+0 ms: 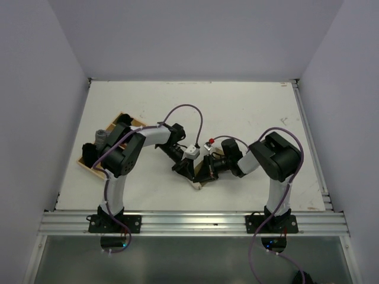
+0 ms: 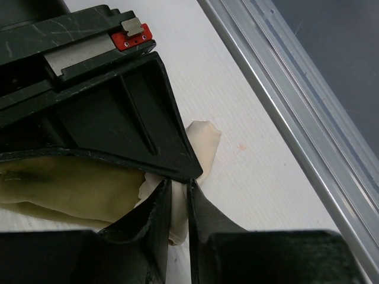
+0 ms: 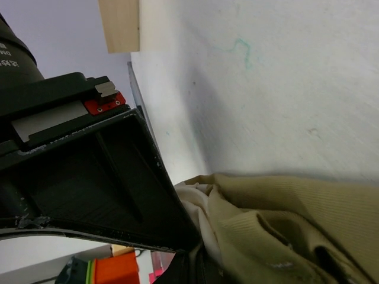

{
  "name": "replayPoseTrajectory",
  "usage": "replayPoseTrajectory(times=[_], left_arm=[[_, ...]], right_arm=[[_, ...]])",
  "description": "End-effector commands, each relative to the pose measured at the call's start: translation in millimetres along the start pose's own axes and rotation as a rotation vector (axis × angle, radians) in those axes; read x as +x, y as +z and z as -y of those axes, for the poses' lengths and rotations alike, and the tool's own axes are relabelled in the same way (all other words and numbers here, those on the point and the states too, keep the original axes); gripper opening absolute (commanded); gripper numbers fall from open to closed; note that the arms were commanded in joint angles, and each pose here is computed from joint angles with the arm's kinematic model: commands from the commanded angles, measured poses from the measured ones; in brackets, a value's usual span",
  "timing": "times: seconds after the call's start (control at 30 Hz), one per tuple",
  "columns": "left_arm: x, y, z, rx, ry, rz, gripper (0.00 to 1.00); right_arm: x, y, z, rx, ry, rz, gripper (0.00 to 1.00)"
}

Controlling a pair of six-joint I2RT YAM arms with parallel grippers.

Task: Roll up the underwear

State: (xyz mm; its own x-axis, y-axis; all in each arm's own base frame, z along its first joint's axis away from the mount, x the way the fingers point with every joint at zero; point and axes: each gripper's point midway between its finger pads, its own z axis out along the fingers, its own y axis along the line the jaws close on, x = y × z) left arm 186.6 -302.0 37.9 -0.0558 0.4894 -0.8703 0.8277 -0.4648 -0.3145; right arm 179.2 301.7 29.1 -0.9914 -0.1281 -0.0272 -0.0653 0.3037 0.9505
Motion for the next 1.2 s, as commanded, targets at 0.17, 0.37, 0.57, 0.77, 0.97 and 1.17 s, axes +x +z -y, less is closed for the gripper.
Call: replayPoseTrajectory(times=[0.17, 0.37, 0.57, 0.77, 0.97, 1.17], left_arm=[[-9, 8, -5, 0.040, 0.027, 0.013, 0.11], [-8, 13, -9, 0.063, -0.014, -0.003, 0.10], [-11, 16, -16, 0.069, -0.049, -0.008, 0.10], [-7, 21, -19, 0.086, -0.090, -0.025, 0.09], [-8, 22, -21, 0.096, -0.107, -0.033, 0.09], [-5, 23, -26, 0.082, -0.171, -0.059, 0.07]], right_arm=[[-6, -12, 2, 0.164, -0.137, 0.042, 0.26], [-8, -35, -2, 0.333, -0.184, 0.088, 0.38], [-3, -65, 2, 0.487, -0.203, 0.215, 0.44], [-1, -105, 4, 0.707, -0.193, 0.422, 0.48], [4, -120, -34, 0.856, -0.413, 0.571, 0.48], [12, -101, -55, 0.975, -0.693, 0.517, 0.48]])
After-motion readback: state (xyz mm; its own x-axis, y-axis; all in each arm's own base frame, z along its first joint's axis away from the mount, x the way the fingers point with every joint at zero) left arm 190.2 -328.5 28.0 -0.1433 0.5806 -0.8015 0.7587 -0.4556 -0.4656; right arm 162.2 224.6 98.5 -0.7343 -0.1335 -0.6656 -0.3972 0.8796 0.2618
